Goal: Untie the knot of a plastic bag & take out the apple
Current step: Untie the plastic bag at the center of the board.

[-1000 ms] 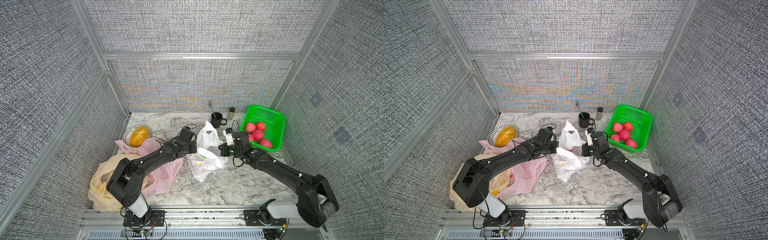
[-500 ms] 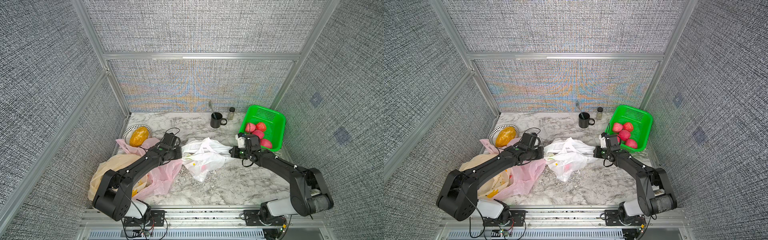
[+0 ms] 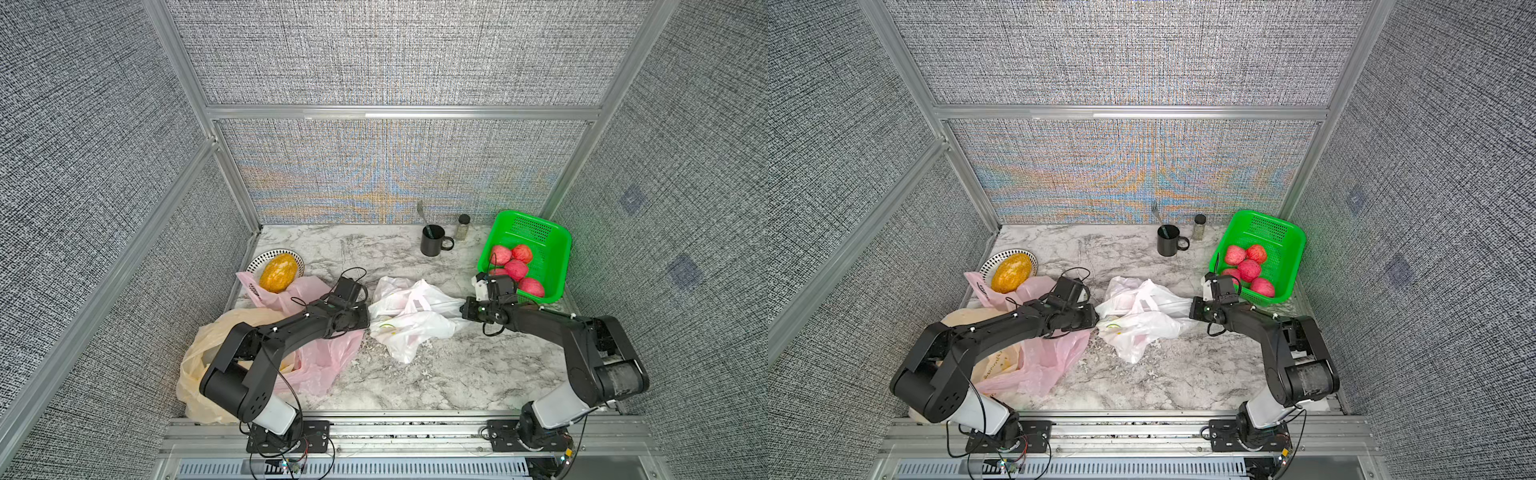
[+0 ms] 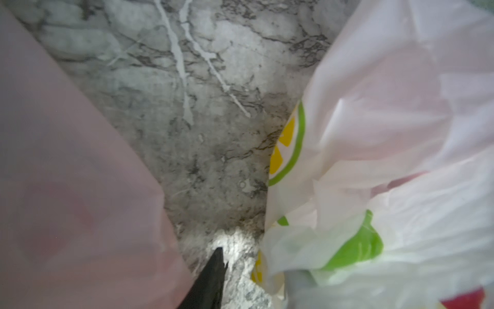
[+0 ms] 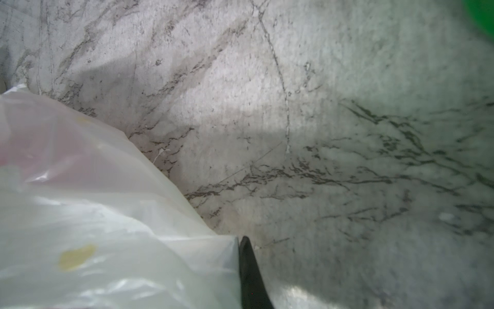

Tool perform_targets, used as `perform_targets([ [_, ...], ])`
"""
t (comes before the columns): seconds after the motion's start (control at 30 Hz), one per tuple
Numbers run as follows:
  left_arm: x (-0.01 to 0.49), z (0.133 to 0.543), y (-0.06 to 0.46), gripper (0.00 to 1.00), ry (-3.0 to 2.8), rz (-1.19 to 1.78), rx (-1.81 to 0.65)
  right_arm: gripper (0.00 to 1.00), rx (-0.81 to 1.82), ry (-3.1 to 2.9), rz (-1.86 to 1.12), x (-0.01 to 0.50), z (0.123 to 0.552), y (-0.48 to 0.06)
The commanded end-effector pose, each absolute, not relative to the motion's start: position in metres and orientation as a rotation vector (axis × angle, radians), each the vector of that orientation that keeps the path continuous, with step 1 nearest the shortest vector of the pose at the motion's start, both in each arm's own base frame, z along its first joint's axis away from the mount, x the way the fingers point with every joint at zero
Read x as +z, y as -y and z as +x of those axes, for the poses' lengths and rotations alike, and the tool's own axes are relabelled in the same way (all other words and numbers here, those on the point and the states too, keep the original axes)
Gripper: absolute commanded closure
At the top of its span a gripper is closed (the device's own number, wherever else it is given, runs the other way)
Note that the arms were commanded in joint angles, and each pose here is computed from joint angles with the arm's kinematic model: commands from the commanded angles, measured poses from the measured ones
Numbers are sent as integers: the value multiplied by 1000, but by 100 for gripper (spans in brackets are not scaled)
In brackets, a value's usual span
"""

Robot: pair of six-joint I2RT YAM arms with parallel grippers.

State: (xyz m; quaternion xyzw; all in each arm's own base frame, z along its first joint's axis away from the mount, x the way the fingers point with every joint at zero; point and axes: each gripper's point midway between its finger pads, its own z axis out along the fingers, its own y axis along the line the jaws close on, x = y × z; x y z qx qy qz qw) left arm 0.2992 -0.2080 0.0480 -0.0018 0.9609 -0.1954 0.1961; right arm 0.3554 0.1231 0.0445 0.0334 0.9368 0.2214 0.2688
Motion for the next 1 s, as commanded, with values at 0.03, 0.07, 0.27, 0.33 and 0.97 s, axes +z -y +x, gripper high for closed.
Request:
perform_targets([
  [0.03, 59, 308, 220, 41, -2632, 49, -531, 54, 573, -2480, 2, 68, 357, -131],
  [0.07, 62, 307, 221, 36, -2627, 56, -534, 47, 564, -2472, -13, 74, 355, -133],
  [0.27, 84, 303, 219, 19, -2582, 79, -519, 20, 495, -2414, -84, 119, 340, -140],
  [0.33, 93, 302, 216, 13, -2570, 84, -509, 14, 480, -2392, -103, 134, 333, -142],
  [0.97, 166, 314, 237, 0, -2419, 411, -476, 2, 442, -2214, -291, 220, 299, -164],
])
